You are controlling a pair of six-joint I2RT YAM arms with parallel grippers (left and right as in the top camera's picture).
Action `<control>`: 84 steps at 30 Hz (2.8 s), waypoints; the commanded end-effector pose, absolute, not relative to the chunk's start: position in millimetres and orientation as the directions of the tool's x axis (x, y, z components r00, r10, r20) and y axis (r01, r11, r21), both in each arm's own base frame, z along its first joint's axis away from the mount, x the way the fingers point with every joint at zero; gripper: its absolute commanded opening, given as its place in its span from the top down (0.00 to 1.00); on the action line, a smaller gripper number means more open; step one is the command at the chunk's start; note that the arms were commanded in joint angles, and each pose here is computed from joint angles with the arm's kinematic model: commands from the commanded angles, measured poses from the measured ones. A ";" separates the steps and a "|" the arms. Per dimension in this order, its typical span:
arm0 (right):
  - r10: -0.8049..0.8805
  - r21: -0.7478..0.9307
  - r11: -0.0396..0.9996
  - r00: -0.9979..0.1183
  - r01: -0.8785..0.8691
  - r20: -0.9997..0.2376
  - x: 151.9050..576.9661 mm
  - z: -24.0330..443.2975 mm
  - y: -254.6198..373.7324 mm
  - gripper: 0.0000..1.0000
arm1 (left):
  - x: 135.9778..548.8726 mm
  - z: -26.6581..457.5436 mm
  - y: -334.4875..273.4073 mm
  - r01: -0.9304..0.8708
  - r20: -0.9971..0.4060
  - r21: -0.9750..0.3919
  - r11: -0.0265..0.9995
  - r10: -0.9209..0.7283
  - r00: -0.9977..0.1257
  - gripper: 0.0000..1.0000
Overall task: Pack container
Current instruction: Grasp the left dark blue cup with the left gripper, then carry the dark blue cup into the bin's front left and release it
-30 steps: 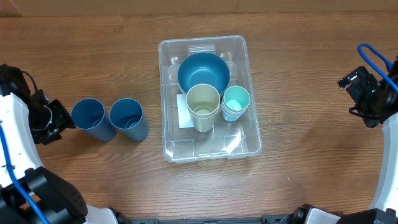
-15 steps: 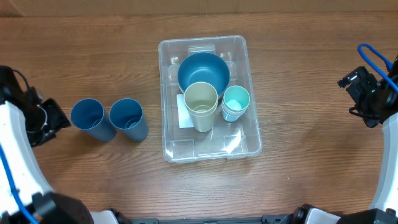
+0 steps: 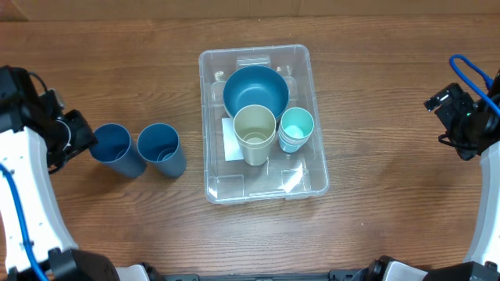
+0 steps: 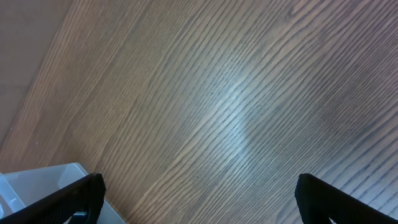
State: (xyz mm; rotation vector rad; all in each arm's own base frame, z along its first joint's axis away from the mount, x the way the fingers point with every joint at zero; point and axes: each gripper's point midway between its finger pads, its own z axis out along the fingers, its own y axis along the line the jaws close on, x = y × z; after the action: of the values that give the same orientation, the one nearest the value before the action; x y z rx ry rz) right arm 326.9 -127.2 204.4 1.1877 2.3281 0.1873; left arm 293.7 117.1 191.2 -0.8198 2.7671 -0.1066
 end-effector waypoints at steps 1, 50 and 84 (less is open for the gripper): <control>0.792 0.354 0.600 -0.471 0.717 -0.388 328.9 208.2 -128.8 0.00 | 296.6 160.6 115.0 -0.519 -0.134 -0.138 0.844 -0.535 -0.834 0.54; 0.792 0.354 0.600 -0.471 0.717 -0.388 328.9 208.2 -128.8 0.00 | 276.7 395.2 -147.3 0.306 -0.582 -0.169 0.937 0.156 -0.798 0.96; 0.792 0.354 0.600 -0.471 0.717 -0.388 328.9 208.2 -128.8 0.00 | 259.7 237.9 -250.6 0.559 -0.299 -0.064 0.827 0.518 -0.801 0.96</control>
State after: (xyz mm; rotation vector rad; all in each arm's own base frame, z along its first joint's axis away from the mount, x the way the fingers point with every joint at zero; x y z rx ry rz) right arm 326.9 -127.2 204.4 1.1882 2.3279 0.1874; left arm 258.2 -253.2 248.2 0.7906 2.7344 -0.2765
